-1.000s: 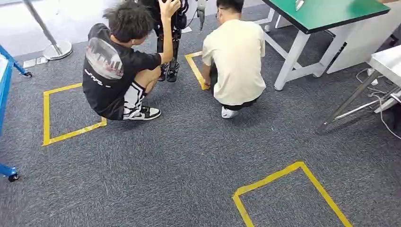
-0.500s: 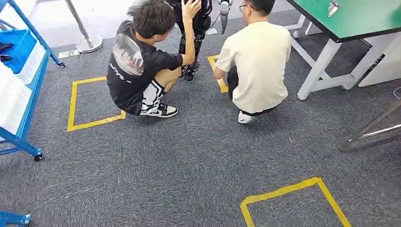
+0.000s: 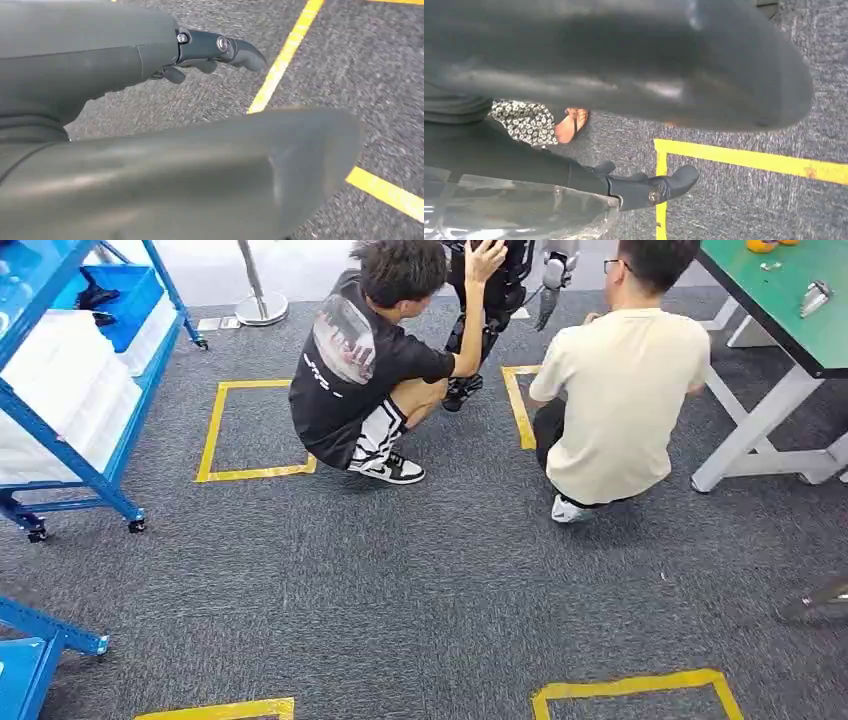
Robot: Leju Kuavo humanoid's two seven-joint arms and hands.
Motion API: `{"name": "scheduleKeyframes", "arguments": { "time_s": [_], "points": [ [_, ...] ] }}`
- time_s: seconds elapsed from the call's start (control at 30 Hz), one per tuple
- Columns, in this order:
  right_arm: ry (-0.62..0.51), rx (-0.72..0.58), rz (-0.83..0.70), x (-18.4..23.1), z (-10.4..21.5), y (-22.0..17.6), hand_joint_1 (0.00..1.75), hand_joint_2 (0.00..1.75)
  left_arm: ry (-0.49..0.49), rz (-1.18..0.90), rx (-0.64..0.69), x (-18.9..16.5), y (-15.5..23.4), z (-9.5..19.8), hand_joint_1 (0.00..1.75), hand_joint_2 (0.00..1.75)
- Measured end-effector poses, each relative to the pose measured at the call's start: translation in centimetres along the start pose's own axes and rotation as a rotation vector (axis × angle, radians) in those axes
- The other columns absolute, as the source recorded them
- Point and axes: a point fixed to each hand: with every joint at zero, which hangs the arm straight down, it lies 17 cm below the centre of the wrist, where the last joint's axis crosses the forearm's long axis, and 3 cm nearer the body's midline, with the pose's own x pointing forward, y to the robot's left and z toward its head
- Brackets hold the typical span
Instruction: Take the parts from the cabinet and place them on the table.
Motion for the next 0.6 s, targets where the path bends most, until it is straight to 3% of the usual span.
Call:
{"name": "scheduleKeyframes", "arguments": {
  "time_s": [0.6],
  "points": [
    [0.017,0.000,0.016,-0.52,-0.04,-0.12,0.00,0.00,0.007,-0.002,0.002,-0.39,0.10,0.00,0.00,0.00]
  ]
}}
